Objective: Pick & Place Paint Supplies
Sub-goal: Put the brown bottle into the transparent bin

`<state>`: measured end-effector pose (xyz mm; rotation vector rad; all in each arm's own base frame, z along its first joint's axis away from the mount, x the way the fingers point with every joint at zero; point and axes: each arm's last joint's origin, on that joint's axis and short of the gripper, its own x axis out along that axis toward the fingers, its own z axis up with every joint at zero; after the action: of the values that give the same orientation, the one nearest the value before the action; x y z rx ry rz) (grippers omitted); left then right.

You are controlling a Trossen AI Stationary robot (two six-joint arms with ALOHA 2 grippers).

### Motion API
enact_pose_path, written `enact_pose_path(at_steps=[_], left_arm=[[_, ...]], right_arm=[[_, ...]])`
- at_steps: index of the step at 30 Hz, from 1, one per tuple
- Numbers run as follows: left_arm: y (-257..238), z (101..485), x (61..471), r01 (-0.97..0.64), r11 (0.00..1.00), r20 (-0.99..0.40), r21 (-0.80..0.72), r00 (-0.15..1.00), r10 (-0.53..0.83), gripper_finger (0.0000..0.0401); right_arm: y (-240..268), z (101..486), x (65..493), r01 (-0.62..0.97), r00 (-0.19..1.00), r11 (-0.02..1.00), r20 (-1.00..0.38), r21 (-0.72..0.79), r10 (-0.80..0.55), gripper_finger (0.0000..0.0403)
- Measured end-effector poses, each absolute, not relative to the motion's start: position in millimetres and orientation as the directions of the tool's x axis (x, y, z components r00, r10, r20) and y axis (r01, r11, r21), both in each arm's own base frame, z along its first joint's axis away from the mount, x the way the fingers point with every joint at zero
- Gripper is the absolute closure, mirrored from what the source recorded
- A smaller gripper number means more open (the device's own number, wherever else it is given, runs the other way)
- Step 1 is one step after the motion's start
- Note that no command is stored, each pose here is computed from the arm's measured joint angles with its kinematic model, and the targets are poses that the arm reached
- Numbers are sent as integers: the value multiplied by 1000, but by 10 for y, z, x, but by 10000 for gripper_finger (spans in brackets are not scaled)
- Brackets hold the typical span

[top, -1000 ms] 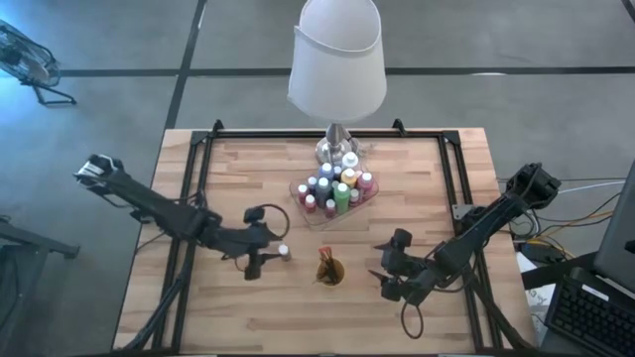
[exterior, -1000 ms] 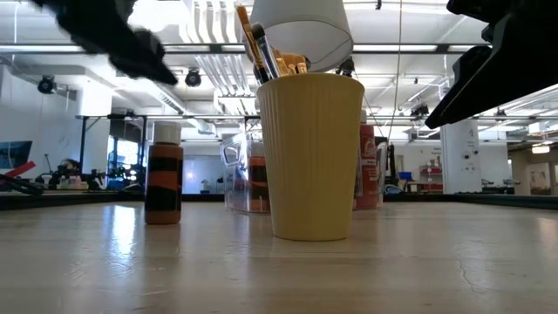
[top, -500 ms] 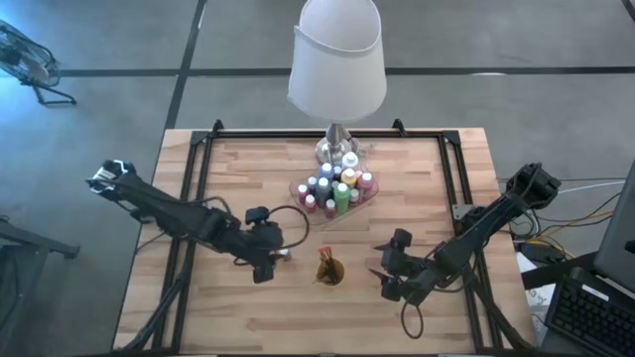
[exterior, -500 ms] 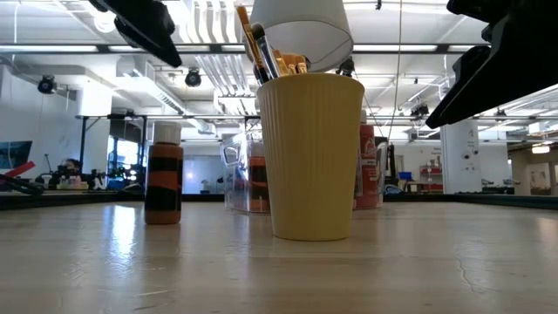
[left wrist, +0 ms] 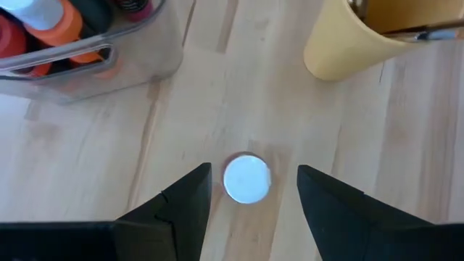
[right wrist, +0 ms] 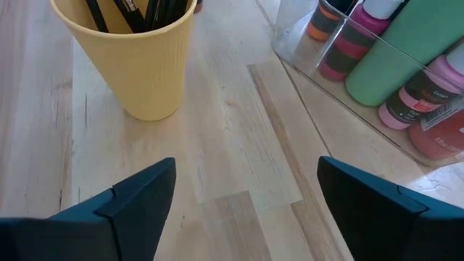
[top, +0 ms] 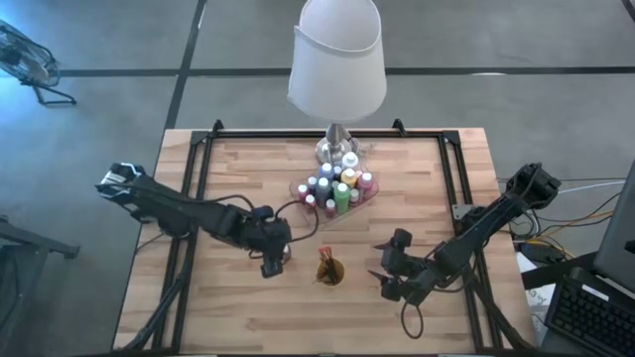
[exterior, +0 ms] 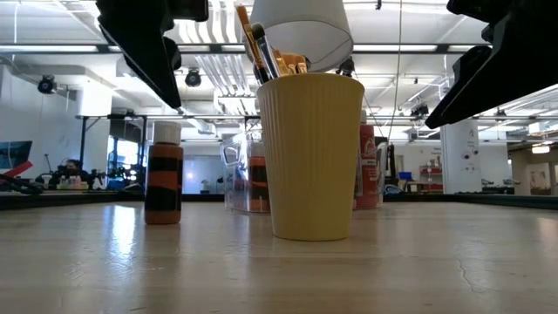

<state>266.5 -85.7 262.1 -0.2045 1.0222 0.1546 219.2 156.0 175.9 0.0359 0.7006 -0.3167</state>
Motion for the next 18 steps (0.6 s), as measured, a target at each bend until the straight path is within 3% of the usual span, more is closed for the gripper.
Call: enact_pose_path(at_steps=[11,18], left_arm=[[-791,2571,2664,-254,962,-869,-103,493,37,192],[-792,2512,2669,-253,960,-865,-121,502,23,192]], right_arm=[[1560,1759,2192,299,719,951,-639,-72,-274,43],[1560,1759,2192,299,719,952,-639,-73,-275,50]])
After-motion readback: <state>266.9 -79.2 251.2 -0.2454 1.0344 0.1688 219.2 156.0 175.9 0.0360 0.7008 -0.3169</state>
